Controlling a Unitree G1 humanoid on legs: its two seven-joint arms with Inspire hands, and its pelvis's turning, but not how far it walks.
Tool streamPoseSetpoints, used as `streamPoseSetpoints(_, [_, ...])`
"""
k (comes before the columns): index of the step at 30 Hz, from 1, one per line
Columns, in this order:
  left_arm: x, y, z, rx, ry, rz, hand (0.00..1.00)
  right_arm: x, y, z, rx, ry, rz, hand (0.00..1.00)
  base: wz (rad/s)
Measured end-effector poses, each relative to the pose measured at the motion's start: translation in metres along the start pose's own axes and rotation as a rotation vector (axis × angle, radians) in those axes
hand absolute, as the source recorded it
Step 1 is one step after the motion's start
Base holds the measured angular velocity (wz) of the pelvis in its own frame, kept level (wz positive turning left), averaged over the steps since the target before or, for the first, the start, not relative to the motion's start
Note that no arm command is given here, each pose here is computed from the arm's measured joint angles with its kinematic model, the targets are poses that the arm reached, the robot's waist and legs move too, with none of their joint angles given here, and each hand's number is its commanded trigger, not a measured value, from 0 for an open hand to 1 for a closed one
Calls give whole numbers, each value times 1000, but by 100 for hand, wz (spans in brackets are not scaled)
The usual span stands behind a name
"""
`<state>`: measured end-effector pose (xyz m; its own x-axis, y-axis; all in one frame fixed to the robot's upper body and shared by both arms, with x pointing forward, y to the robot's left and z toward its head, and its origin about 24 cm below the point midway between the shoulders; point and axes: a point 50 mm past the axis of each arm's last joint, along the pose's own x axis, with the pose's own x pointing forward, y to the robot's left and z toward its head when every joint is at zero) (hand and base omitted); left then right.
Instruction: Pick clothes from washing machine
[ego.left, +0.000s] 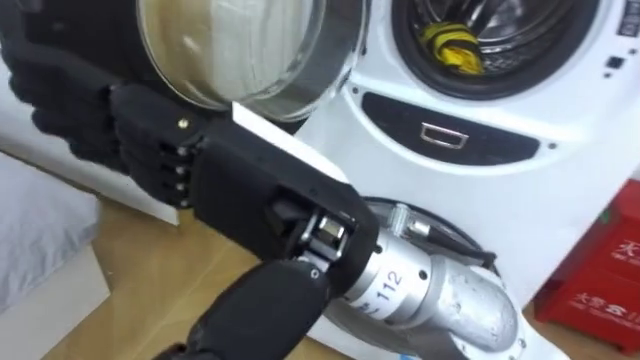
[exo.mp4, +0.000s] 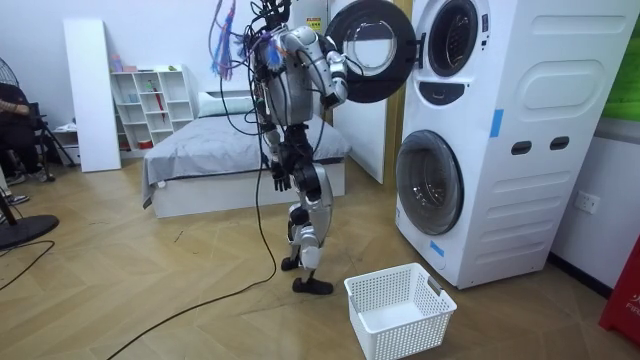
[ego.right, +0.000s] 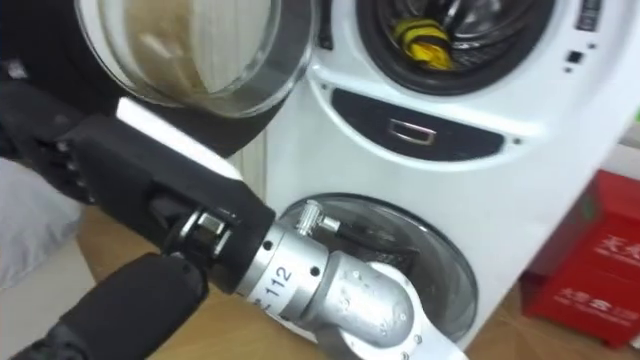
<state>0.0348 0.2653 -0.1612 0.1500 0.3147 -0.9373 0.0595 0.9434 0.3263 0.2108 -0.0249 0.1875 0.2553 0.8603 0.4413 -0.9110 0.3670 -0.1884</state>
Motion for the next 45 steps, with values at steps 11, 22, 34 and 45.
streamPoseSetpoints(11, [1,0,18,-3,-51,45,0,2,8,-7,27,23,78,0,4])
streamPoseSetpoints(22, [0,1,13,-25,-49,62,0,-1,2,-9,23,41,47,0,-1])
streamPoseSetpoints(34, [0,2,7,-39,-45,66,0,-18,-6,-13,4,89,-13,0,-4])
streamPoseSetpoints(45, [0,-1,-1,-40,-23,55,0,-28,-11,-15,-30,130,-30,0,-1])
